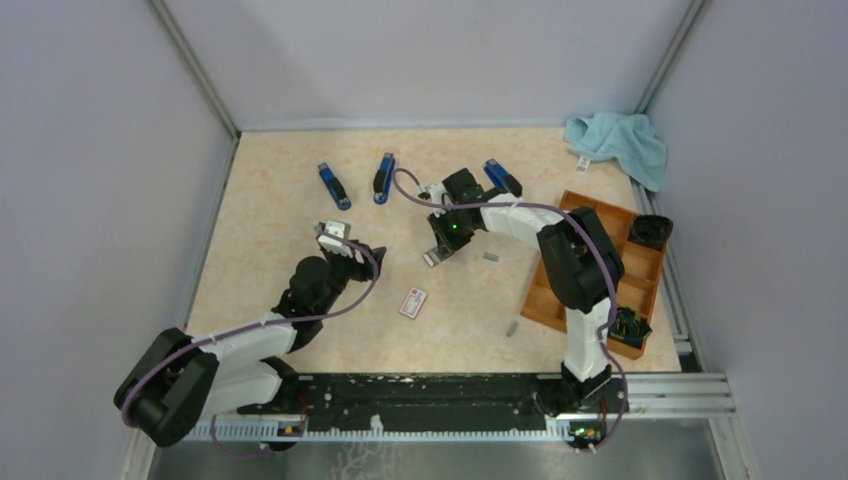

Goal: Unload the staples from the stapler
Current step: Adjust the staple.

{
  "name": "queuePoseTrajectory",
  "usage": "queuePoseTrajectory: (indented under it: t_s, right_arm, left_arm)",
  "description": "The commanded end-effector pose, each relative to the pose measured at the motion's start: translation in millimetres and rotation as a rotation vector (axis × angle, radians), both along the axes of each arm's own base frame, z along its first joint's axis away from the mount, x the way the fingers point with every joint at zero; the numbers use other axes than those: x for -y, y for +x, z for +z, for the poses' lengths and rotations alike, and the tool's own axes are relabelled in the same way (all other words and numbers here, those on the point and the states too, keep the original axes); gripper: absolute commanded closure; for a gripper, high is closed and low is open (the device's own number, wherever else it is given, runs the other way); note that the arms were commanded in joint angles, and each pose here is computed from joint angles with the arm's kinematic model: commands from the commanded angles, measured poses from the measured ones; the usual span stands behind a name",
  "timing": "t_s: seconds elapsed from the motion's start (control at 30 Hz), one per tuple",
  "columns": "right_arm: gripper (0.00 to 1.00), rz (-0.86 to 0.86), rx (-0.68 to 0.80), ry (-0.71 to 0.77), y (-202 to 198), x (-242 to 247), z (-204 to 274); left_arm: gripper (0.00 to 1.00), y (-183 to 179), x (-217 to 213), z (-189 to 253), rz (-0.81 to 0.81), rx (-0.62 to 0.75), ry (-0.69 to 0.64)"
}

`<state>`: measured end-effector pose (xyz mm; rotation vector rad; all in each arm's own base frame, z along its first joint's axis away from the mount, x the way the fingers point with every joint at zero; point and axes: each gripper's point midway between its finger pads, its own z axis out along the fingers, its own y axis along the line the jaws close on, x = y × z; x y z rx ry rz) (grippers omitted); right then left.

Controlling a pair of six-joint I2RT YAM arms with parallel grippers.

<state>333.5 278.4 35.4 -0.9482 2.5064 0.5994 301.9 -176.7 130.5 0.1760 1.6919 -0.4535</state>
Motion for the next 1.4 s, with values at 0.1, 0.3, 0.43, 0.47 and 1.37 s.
queuePoseTrajectory:
  t_s: [0.1,0.3,0.43,0.47,1.37]
  right_arm:
    - [0.87,-0.001,0.076,0.027,15.1,-2.2,23.4]
    - [0.87,-0.003,0.114,0.04,18.2,-2.6,37.1]
    - [0.87,-0.003,0.125,0.043,18.7,-2.2,40.6]
    - [0.87,-0.004,0.127,0.044,18.9,-2.1,41.8]
    - [0.87,0.044,0.036,0.103,1.7,-12.8,30.7]
  left_arm:
    - [0.24,5.9,4.1,14.2,0.004,0.027,-0.024]
    - [0.24,6.0,4.4,14.3,0.002,0.027,-0.024]
    - [0.24,6.2,4.6,14.3,0.003,0.027,-0.023]
    - [0.24,6.4,4.6,14.6,0.004,0.027,-0.024]
    - [0.24,6.8,4.7,14.2,0.004,0.024,-0.022]
